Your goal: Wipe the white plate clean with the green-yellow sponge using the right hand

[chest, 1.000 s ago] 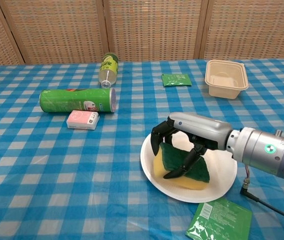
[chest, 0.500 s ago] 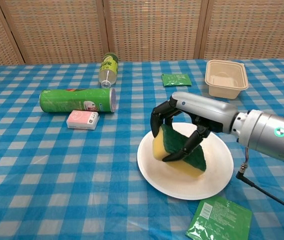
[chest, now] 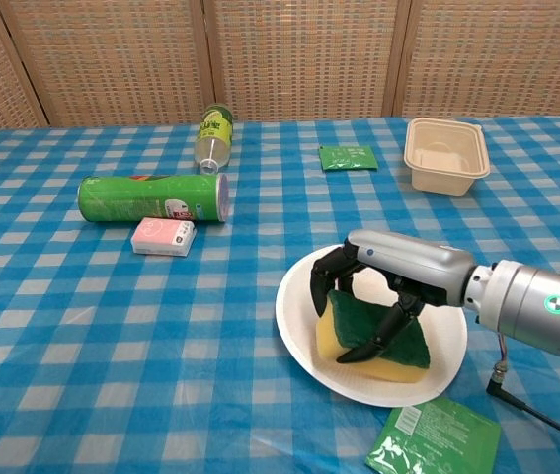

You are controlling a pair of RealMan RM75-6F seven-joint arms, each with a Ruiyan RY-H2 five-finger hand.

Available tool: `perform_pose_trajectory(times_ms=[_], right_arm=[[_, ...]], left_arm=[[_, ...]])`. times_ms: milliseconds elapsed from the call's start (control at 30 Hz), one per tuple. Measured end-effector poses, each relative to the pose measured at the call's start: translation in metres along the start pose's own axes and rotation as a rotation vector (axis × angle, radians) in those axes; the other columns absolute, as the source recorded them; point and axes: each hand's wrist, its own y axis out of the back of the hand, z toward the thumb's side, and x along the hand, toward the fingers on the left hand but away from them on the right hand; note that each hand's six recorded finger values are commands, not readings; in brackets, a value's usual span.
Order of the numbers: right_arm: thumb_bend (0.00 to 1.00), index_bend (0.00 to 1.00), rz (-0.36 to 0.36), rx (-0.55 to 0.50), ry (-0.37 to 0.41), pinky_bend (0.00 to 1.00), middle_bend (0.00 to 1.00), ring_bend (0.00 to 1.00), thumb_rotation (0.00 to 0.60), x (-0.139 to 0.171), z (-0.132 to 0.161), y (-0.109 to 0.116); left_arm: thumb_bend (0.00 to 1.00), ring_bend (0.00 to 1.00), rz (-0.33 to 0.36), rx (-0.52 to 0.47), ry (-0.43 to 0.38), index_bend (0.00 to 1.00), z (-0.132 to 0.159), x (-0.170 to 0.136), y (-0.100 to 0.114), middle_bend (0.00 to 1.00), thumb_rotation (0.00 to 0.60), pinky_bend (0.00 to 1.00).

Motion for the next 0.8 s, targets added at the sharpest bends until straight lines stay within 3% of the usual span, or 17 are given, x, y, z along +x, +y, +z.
perform_pose_trajectory(times_ms=[333,500,667,800], right_arm=[[0.50,0.60,-0.028,-0.029,0.008,0.24,0.64,0.56,0.600,-0.002,0.000,0.004],[0.50,0.60,-0.084,-0.077,0.039,0.09,0.64,0.56,0.600,-0.007,0.013,0.022],[0.50,0.60,-0.124,-0.129,0.042,0.07,0.64,0.56,0.600,-0.014,0.026,0.037],[0.50,0.60,-0.107,-0.141,0.014,0.07,0.64,0.56,0.600,-0.019,0.028,0.034]], left_arm=[[0.00,0.00,-0.004,0.001,0.000,0.00,0.000,0.000,-0.001,0.00,0.600,0.00],[0.00,0.00,-0.003,0.000,-0.002,0.00,0.001,0.000,0.000,0.00,0.600,0.00],[0.00,0.00,-0.005,0.000,-0.006,0.00,0.001,-0.001,-0.001,0.00,0.600,0.00],[0.00,0.00,-0.008,0.002,-0.010,0.00,0.003,0.000,-0.001,0.00,0.600,0.00]])
